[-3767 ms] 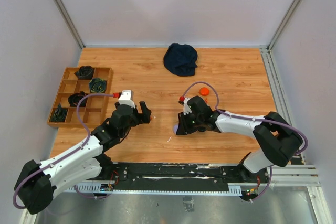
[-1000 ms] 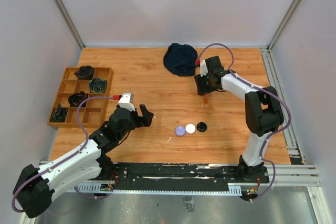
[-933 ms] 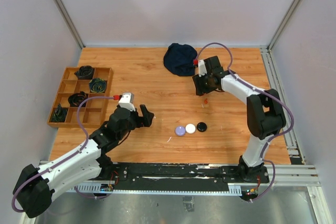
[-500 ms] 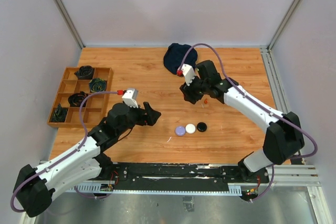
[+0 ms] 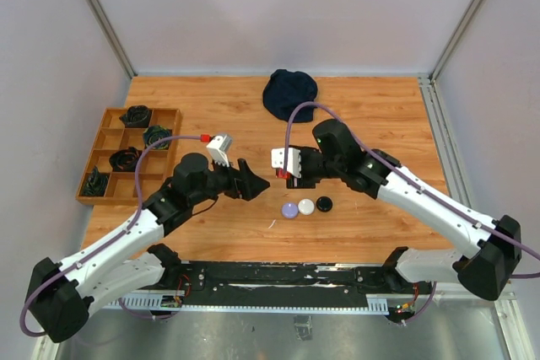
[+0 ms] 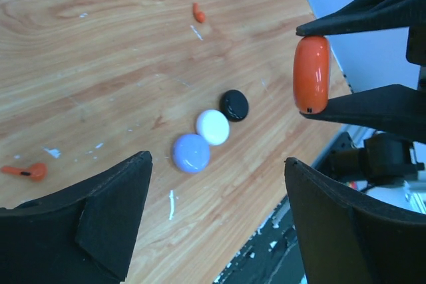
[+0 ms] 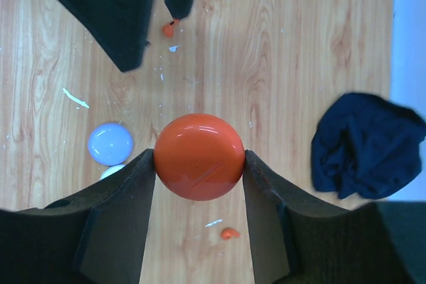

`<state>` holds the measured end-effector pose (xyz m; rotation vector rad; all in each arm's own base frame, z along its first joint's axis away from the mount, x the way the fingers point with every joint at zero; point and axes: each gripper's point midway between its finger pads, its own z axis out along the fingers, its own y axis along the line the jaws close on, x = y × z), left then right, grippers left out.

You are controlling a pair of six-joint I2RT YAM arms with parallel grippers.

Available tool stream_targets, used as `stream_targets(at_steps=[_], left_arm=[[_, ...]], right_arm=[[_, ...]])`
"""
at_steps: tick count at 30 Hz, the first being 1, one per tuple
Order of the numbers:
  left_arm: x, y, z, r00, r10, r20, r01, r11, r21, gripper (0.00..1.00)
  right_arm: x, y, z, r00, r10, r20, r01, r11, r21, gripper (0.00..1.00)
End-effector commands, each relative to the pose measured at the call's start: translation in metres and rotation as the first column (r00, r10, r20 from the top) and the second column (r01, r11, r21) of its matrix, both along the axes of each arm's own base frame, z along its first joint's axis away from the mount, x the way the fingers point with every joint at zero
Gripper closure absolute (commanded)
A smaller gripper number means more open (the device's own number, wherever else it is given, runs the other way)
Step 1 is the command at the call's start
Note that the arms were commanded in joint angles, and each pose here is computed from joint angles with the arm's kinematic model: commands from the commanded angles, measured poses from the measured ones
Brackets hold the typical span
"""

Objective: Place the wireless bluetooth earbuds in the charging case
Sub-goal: Pick up the charging case at the center of the board.

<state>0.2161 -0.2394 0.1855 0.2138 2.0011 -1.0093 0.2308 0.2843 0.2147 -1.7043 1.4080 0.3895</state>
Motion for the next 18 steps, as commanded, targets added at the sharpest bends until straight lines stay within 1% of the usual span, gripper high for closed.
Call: stream_targets(at_steps=[1,4,7,12,18], left_arm=[[-0.011,-0.019,0.030,0.991,-0.132,0.011,0.132,0.988,-0.083,0.15],[-0.019,-0.028,0.038,0.980,-0.197,0.012,0.197,0.974,-0.113,0.17],[-0.023,-0.032,0.044,0.973,-0.232,0.016,0.232,0.963,-0.134,0.19],[-0.025,-0.039,0.043,0.962,-0.272,0.005,0.270,0.951,-0.148,0.25],[-0.024,-0.045,0.041,0.957,-0.291,-0.006,0.286,0.943,-0.172,0.40]], right_arm=[[-0.016,0.004,0.001,0.975,0.171,0.143,-0.160,0.984,-0.084,0.55],[-0.018,0.004,-0.004,0.964,0.202,0.170,-0.179,0.974,-0.142,0.55],[-0.020,0.006,-0.008,0.958,0.222,0.181,-0.187,0.964,-0.190,0.54],[-0.024,0.012,-0.010,0.946,0.255,0.198,-0.212,0.953,-0.216,0.55],[-0.031,0.020,-0.008,0.932,0.295,0.209,-0.249,0.943,-0.220,0.55]])
